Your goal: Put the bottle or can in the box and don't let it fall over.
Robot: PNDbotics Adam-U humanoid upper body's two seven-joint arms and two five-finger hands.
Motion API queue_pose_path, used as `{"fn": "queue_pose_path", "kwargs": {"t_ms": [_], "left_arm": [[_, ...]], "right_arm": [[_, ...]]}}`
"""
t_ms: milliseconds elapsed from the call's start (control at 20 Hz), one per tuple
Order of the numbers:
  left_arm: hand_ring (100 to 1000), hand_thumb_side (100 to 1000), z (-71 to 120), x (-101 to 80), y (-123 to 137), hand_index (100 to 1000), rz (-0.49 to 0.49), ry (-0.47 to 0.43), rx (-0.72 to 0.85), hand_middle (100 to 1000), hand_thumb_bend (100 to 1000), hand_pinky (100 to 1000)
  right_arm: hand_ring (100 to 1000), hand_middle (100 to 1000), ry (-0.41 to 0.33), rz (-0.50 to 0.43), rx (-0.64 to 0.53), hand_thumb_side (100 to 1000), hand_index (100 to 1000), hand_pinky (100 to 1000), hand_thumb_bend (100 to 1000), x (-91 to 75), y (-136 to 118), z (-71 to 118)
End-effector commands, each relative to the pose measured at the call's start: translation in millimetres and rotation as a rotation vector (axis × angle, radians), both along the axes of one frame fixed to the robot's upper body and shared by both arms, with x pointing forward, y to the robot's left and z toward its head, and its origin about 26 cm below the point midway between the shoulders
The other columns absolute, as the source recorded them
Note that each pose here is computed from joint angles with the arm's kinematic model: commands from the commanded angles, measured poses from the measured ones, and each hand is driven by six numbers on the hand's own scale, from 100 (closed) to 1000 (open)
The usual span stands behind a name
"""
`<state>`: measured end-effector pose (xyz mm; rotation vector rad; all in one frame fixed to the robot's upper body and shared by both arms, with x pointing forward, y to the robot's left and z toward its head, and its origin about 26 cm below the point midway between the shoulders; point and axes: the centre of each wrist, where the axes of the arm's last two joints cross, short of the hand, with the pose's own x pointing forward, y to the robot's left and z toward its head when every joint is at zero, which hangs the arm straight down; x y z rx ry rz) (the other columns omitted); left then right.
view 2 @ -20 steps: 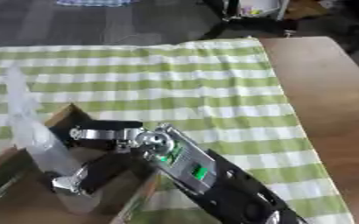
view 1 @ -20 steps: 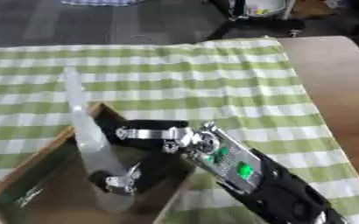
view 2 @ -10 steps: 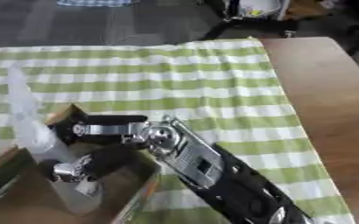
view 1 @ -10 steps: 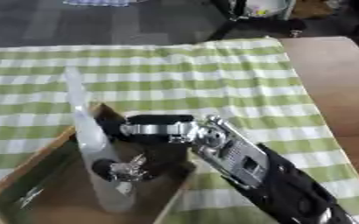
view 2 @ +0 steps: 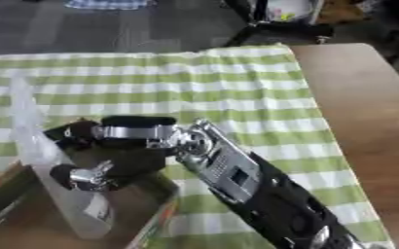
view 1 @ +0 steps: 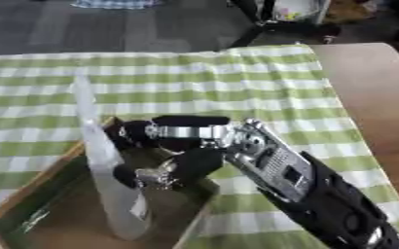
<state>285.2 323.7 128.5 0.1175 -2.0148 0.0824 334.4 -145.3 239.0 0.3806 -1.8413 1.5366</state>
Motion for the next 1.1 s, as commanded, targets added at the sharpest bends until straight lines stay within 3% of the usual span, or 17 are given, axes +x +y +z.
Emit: {"fn": "queue_pose_path", "kwargs": {"t_ms": [50,550,1100], "left_arm": [[684,838,10.1,-1.3,5.2,805,0.005,-0.026,0.037,816,169,1000],[685,839,9.5,-2.5,7.1,805,0.016,-0.025,0.039,818,168,1000],[685,838,10.0,-4.4,9.5,804,0.035,-0.032,0.042,819,165,1000]], "right_arm": [[1000,1000,-0.044,-0.009,0.017,697,1000,1000,100,-4.0,-8.4,14.7],[1000,1000,-0.083,-0.142,0.108,659,1000,981,100,-5.9,-39.1,31.5],[1000,1000,-0.206,-0.413,0.39,615,1000,925,100,-9.6,-82.7,62.7]]}}
